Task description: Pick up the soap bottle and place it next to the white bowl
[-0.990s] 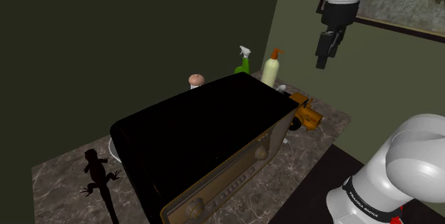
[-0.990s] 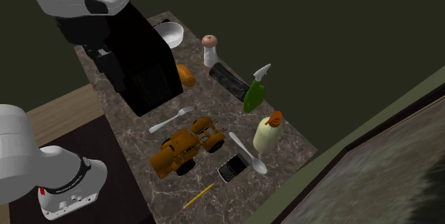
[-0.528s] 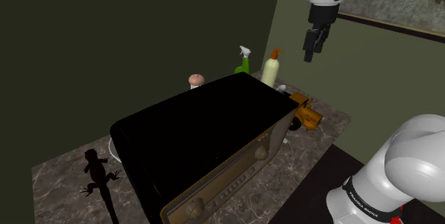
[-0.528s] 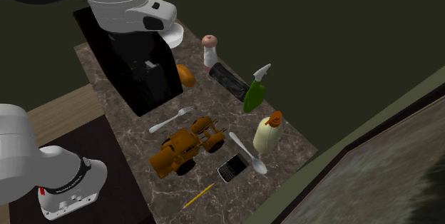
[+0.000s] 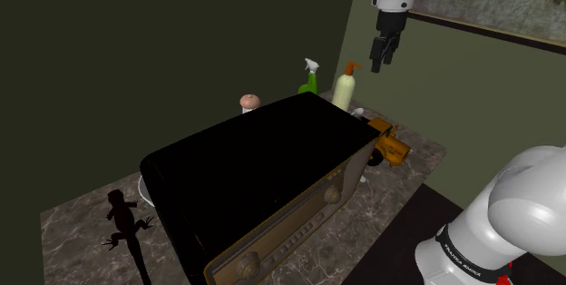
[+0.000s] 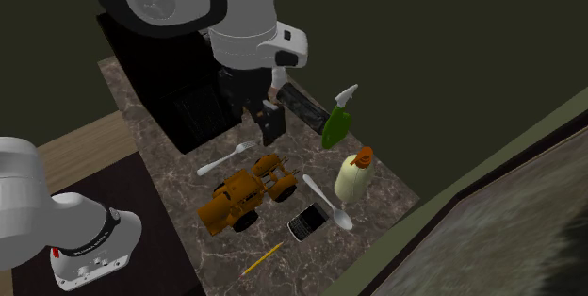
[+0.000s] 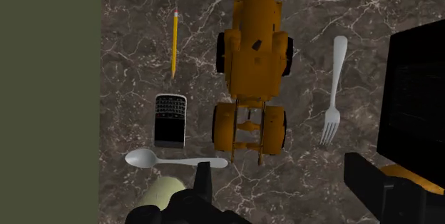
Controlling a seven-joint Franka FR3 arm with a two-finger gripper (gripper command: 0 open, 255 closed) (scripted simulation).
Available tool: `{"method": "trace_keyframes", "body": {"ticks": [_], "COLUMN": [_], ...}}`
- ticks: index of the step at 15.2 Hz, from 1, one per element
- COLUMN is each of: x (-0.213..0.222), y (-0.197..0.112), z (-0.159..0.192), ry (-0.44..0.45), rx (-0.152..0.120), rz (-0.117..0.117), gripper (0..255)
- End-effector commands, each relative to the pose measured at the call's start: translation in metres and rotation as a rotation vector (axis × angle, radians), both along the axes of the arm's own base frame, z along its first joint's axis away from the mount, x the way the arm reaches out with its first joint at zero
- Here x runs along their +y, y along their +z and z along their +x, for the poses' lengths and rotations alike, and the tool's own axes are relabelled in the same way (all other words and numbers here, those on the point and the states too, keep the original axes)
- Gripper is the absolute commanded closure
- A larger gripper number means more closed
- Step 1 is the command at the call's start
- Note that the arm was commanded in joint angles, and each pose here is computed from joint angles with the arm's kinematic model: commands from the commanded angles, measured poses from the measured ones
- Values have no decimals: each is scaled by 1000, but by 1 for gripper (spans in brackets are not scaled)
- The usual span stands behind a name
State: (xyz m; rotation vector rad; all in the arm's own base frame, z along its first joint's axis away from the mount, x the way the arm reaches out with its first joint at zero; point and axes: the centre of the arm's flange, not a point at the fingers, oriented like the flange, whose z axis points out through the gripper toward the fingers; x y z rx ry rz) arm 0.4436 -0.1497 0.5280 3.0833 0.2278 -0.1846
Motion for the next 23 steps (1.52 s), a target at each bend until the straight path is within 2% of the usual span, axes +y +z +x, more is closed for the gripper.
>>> {"method": "trace_keyframes", "body": {"ticks": [1, 17, 23], "x": [-18, -155, -159], "y": [-8, -73, -101], "z": [20, 174, 176], "ry": [2, 8, 8], "rx": [-2, -14, -14], "rz": [7, 74, 76], "gripper": [0, 0, 0]}}
